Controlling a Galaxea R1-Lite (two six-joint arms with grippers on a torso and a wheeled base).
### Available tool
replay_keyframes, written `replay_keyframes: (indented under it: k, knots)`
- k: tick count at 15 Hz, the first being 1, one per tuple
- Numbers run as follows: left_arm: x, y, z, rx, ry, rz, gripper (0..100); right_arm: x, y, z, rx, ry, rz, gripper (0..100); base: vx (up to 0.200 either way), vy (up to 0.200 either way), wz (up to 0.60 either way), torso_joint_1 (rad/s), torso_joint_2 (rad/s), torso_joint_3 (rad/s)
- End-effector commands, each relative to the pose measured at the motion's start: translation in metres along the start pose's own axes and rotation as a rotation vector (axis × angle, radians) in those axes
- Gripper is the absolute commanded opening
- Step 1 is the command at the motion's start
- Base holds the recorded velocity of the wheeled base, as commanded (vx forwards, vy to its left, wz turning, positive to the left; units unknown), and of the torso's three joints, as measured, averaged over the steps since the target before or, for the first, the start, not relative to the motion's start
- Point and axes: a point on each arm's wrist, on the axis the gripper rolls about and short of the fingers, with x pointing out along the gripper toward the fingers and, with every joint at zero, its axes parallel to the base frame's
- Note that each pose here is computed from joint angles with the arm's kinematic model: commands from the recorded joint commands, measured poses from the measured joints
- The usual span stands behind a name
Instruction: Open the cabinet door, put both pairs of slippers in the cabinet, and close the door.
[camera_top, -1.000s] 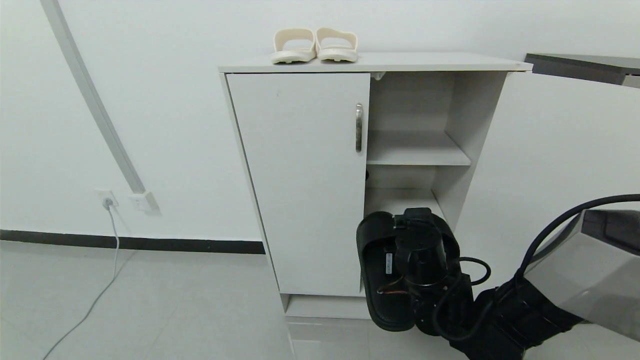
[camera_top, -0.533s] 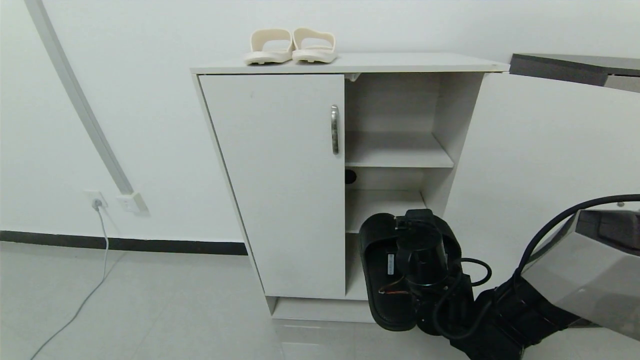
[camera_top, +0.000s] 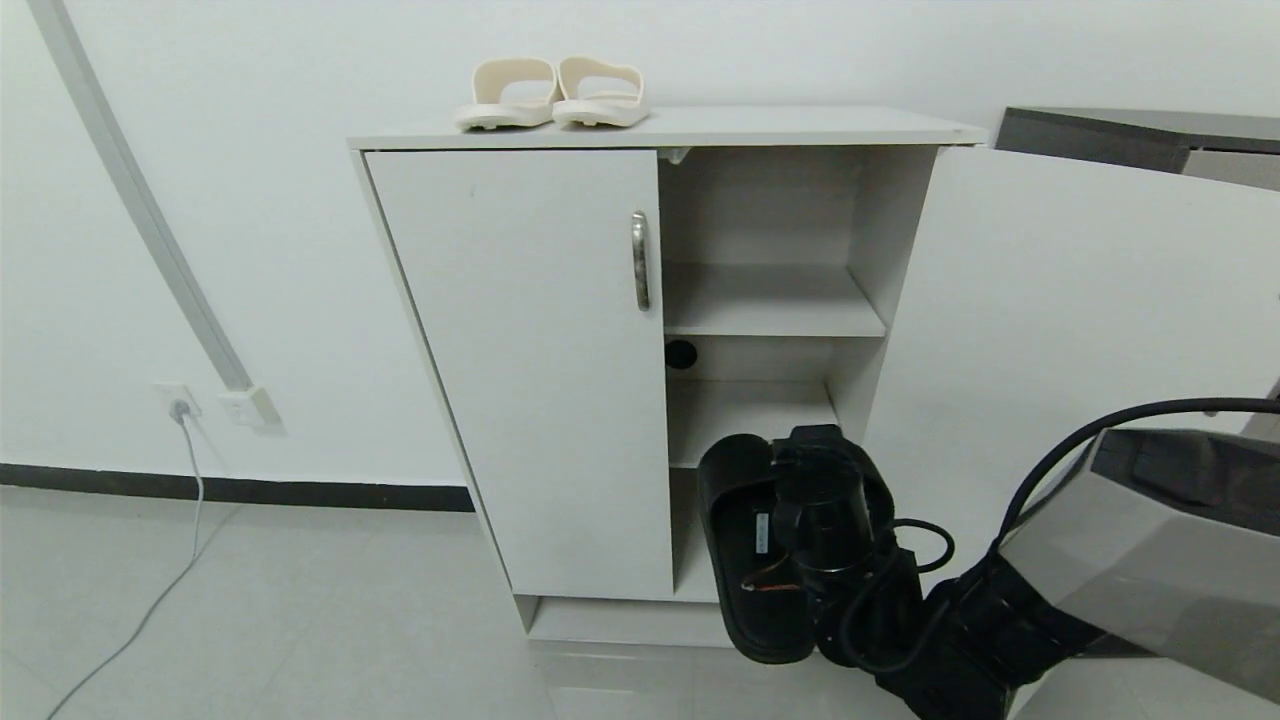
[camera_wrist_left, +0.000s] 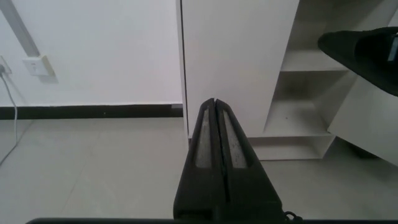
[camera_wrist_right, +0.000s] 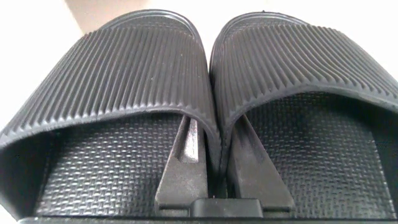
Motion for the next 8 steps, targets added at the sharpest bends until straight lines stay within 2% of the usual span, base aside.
replay_keyframes:
  k: [1, 8]
  knots:
    - [0.0001, 0.0000, 0.0000, -0.001, 0.002, 0.000, 0, 0.0130, 0.0059, -0.0102, -0.005, 0.007, -0.007, 0, 0.000, 0.000, 0.00, 0.000, 0.00, 0.000]
    - [0.0001, 0.0000, 0.0000, -0.001, 0.002, 0.000, 0, 0.0218, 0.0079, -0.0187, -0.014, 0.017, -0.015, 0, 0.000, 0.000, 0.00, 0.000, 0.00, 0.000]
